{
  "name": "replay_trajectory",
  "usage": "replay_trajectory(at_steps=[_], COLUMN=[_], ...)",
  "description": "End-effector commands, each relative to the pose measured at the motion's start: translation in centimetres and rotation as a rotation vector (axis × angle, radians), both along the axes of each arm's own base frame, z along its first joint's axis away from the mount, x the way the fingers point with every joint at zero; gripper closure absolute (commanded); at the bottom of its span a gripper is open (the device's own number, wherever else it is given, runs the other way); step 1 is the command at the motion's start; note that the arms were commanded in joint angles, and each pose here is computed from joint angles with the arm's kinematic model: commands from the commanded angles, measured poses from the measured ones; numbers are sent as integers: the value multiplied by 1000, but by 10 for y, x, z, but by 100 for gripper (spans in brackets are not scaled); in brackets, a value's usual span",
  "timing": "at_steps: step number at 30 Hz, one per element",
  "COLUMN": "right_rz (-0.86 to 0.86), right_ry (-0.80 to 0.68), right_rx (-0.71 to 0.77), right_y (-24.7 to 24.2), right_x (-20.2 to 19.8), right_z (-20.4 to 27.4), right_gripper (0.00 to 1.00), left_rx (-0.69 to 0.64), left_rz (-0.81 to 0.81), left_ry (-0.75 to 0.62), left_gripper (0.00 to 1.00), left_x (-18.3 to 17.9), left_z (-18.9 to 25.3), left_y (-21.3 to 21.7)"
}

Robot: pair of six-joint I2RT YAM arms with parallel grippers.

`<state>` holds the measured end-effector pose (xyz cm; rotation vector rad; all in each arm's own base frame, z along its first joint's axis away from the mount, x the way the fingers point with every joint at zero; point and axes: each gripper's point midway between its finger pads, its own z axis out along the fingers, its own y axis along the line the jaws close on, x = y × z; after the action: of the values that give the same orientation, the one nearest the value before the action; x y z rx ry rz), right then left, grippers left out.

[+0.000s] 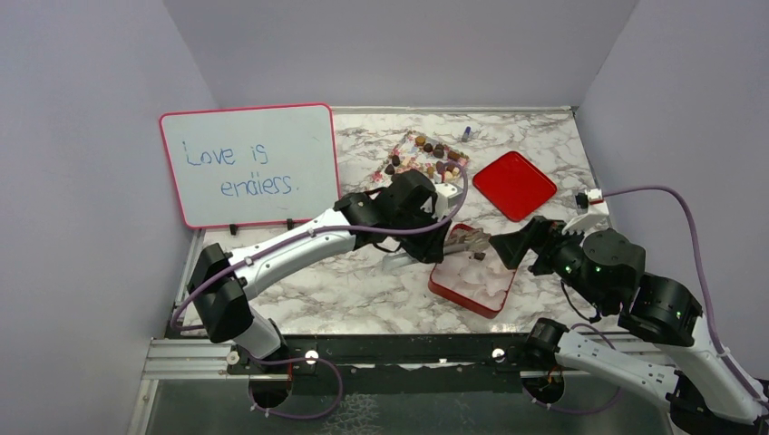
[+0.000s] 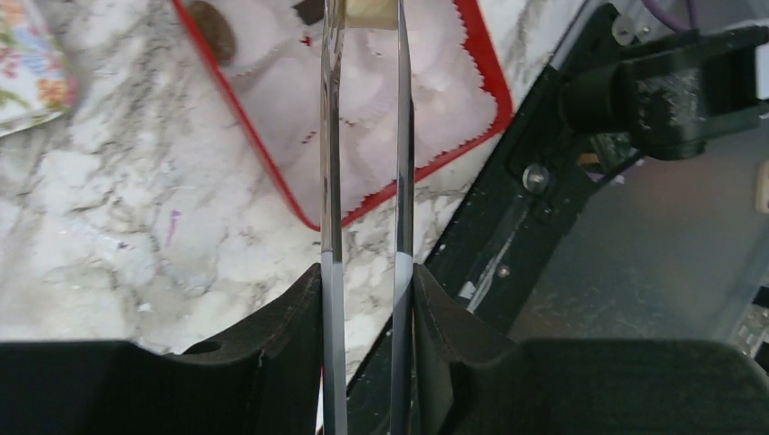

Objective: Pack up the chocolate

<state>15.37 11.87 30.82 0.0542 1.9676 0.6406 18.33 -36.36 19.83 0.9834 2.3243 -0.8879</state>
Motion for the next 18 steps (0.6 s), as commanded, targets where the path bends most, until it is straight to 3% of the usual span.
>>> replay_trajectory(at_steps=[1,10,18], right_rz=[-38,-41,-32], right_ry=[-16,-29,-27], right_rx=[7,26,34], right_y=[-10,-11,-11], right_x=[0,0,-2], right_z=[8,15,15], right_gripper=[6,6,7], left_rx=[-140,-100,-55], left_rz=[-91,-140,-129], left_ry=[24,79,76], left_gripper=[73,72,70], left_x=[-31,-54,-54], left_z=[25,-11,-32], left_y=[-26,-49,-53])
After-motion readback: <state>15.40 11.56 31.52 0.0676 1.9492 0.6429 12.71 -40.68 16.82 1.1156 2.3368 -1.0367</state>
